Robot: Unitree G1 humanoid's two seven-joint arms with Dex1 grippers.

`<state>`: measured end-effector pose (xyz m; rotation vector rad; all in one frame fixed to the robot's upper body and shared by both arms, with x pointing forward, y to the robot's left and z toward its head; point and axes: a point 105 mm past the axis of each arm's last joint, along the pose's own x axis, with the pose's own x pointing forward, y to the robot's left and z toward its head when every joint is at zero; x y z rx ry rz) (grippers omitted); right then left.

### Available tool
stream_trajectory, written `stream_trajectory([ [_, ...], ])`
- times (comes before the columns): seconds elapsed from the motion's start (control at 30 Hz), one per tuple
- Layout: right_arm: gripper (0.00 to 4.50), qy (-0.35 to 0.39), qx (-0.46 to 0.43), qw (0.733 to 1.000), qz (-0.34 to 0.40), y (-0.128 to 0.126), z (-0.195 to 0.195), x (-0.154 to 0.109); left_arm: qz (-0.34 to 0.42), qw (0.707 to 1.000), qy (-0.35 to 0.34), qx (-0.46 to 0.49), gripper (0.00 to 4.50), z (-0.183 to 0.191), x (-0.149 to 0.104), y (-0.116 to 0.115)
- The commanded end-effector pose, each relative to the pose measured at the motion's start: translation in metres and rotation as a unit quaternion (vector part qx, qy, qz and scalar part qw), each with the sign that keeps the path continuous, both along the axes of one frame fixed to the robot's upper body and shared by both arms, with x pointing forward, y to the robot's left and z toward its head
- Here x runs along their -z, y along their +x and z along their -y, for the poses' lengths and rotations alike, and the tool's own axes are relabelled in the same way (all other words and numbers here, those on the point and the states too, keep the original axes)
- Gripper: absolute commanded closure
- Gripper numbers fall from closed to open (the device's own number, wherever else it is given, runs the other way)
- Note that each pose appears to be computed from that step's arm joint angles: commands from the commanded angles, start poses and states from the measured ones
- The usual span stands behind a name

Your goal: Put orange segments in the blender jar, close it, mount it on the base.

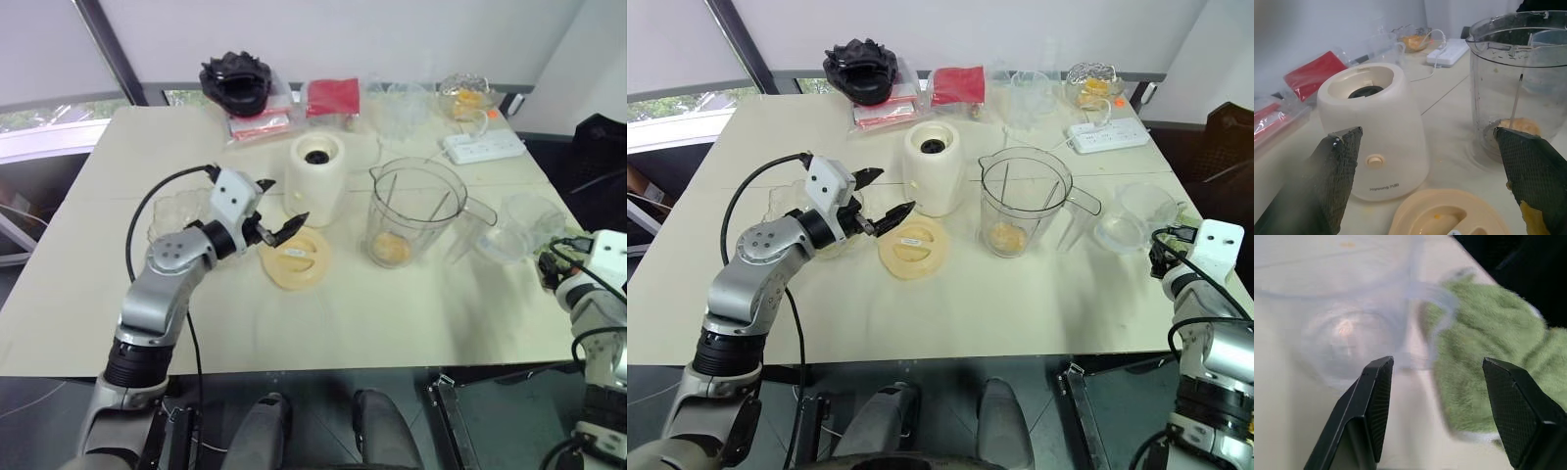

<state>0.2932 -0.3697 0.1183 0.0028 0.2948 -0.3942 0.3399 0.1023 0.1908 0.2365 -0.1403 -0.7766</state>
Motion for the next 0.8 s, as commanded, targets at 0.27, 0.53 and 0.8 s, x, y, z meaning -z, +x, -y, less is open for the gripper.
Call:
stream_trajectory([
  [0.27, 1.56, -0.025, -0.093, 0.995, -0.025, -0.033, -0.020, -0.053, 0.015, 0.999, 0.000, 0.036, 0.00, 0.003, -0.007, 0.009],
  [0.53, 1.56, -0.093, -0.302, 0.948, -0.022, -0.057, -0.078, -0.092, -0.007, 0.997, 0.030, 0.072, 0.00, -0.003, -0.003, 0.009],
  [0.8, 1.56, -0.110, -0.452, 0.885, 0.015, -0.065, -0.133, -0.106, -0.050, 0.983, 0.112, 0.140, 0.00, -0.010, 0.008, 0.011],
])
